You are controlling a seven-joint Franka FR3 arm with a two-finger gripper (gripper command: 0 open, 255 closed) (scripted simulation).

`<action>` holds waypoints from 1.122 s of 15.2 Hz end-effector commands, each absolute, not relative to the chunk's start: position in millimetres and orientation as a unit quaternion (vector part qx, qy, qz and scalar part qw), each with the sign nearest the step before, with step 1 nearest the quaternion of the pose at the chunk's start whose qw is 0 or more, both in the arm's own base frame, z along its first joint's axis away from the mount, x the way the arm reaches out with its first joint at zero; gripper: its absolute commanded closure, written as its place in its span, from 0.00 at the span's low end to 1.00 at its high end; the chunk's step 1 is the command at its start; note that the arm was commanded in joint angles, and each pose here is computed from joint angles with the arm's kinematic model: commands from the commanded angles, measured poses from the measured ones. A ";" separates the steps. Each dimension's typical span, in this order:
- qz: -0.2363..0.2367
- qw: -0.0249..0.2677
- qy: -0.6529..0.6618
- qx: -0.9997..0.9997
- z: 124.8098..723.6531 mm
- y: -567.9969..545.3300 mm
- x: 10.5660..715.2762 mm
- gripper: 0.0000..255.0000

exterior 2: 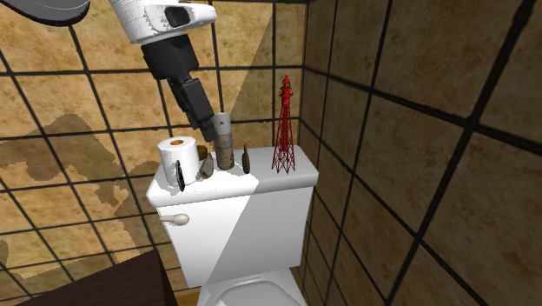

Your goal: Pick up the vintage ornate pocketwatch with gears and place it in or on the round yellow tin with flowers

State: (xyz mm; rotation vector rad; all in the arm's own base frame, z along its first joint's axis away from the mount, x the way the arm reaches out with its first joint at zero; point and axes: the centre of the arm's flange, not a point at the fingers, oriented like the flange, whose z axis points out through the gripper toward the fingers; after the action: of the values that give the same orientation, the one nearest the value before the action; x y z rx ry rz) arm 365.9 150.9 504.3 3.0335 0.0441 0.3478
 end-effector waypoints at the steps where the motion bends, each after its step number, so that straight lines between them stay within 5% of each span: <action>1: 0.125 0.047 0.004 0.991 493.3 172.9 374.1 0.00; 17: 0.207 0.084 -0.071 0.972 395.6 334.5 476.1 0.00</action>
State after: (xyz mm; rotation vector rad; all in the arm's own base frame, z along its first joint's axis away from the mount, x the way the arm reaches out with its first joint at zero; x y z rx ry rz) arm 467.9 327.7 402.6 2.9159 -0.1928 0.5912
